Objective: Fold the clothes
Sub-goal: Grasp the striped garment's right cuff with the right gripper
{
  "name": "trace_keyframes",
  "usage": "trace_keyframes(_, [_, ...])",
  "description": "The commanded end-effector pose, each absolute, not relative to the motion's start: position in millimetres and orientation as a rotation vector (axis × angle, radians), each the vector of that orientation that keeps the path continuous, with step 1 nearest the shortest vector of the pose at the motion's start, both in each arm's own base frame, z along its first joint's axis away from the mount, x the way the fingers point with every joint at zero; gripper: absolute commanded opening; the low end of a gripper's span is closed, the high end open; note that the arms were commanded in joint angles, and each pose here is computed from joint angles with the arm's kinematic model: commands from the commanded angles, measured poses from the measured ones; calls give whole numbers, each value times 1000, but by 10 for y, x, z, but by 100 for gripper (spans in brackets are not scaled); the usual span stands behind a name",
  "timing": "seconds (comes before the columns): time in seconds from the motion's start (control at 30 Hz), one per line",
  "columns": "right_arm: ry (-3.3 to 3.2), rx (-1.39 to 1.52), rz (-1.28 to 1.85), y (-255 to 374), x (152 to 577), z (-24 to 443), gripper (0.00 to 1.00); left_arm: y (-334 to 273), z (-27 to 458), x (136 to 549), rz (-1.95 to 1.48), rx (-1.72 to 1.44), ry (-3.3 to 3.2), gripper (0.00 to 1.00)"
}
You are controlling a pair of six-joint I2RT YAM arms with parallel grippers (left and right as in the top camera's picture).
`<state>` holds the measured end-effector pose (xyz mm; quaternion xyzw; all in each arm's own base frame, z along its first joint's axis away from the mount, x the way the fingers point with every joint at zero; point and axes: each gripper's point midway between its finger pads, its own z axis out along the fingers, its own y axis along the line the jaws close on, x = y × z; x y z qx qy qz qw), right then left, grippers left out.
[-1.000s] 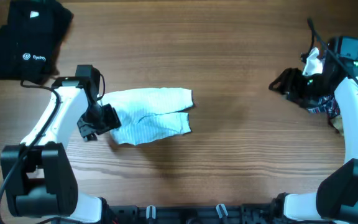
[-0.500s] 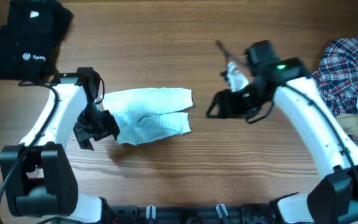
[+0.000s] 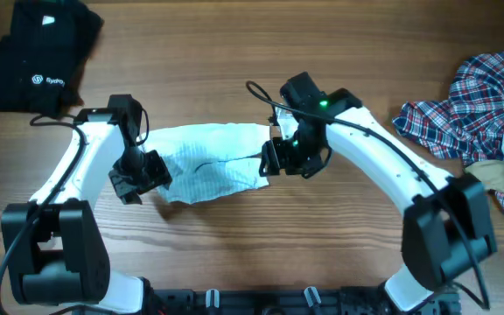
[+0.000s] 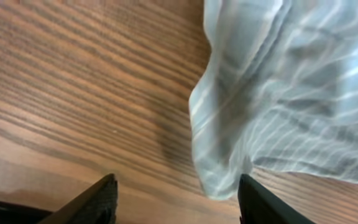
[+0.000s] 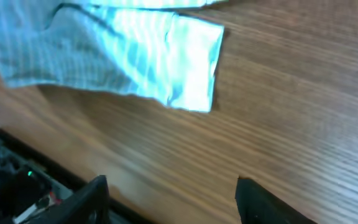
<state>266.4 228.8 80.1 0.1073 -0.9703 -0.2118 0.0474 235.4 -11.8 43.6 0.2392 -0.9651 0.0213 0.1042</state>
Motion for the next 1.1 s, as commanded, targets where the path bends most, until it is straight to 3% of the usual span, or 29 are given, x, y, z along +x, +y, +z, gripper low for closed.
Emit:
trace_keyframes(0.0, [-2960, 301, -592, 2300, 2720, 594, 66, -138, 384, 2345, 84, 725, -2834, 61])
trace_keyframes(0.37, [-2959, 311, -591, 2367, 2841, 313, 65, -208, 253, 2335, 149, 731, -2839, 52])
trace_keyframes(1.07, [-2951, 341, -571, 2450, 2847, 109, 65, -244, 225, 2435, 198, 737, -2873, 46])
